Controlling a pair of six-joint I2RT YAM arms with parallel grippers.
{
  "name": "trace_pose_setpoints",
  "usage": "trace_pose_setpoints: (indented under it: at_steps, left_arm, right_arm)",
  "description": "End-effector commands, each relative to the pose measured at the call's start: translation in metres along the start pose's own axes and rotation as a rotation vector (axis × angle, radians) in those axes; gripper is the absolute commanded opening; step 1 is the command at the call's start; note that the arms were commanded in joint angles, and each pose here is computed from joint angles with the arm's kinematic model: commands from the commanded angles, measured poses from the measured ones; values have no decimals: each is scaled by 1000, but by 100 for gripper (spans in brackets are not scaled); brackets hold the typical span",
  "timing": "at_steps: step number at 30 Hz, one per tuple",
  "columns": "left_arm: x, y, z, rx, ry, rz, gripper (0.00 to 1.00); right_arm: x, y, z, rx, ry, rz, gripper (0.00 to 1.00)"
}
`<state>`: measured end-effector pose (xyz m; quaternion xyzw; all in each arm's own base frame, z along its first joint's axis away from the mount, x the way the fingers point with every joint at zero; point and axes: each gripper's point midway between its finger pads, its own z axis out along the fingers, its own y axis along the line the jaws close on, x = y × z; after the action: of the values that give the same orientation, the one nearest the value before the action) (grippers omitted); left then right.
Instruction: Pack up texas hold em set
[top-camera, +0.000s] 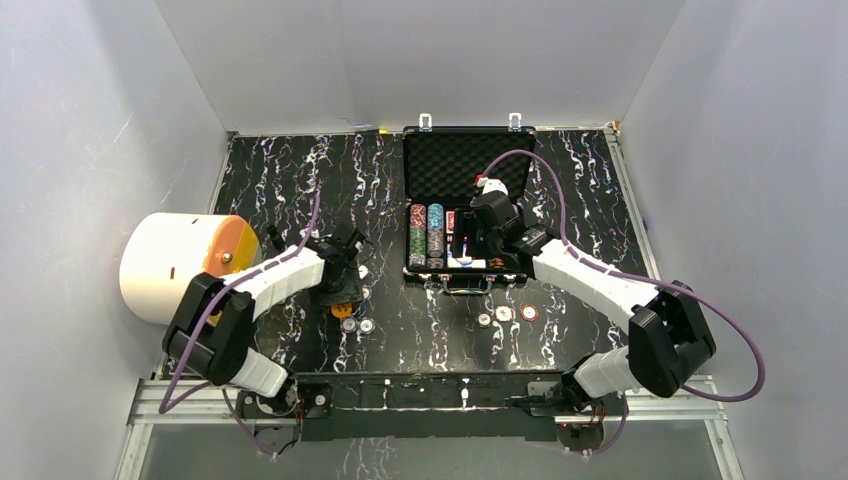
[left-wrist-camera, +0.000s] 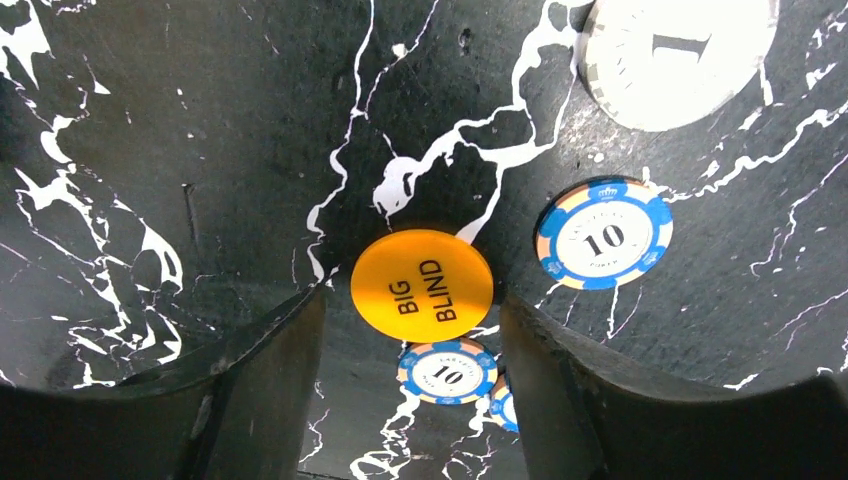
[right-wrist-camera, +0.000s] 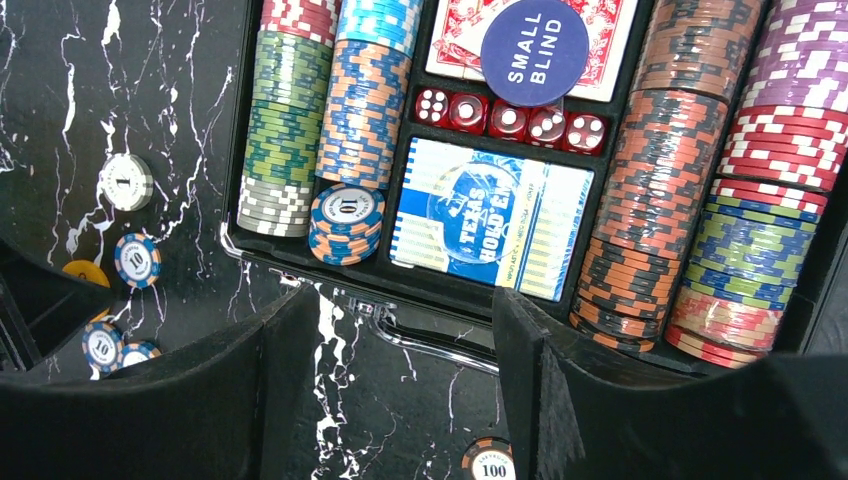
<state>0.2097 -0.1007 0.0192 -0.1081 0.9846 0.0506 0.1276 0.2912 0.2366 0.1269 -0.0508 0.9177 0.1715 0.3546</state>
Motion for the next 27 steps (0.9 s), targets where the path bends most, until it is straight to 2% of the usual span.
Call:
trace_pose_setpoints:
  at_steps: [1, 5, 10, 14, 22, 27]
  left_arm:
    - [3, 7, -15, 14, -5, 51, 66]
    - [4, 7, -19, 31, -14, 58, 75]
    - [11, 12, -10, 11, -5, 47, 76]
    - [14, 5, 1, 34, 10, 35, 67]
    - [15, 5, 25, -15, 27, 56, 63]
    - [16, 9, 29, -48, 47, 71, 49]
  right_arm:
    - [-19, 11, -11, -48, -67, 21, 72]
    - [-19, 11, -14, -54, -72, 27, 72]
    - [-16, 12, -16, -63, -70, 33, 72]
    - [-16, 12, -18, -65, -69, 33, 72]
    - [-18, 15, -21, -80, -73, 37, 71]
    - [-19, 14, -22, -76, -76, 35, 71]
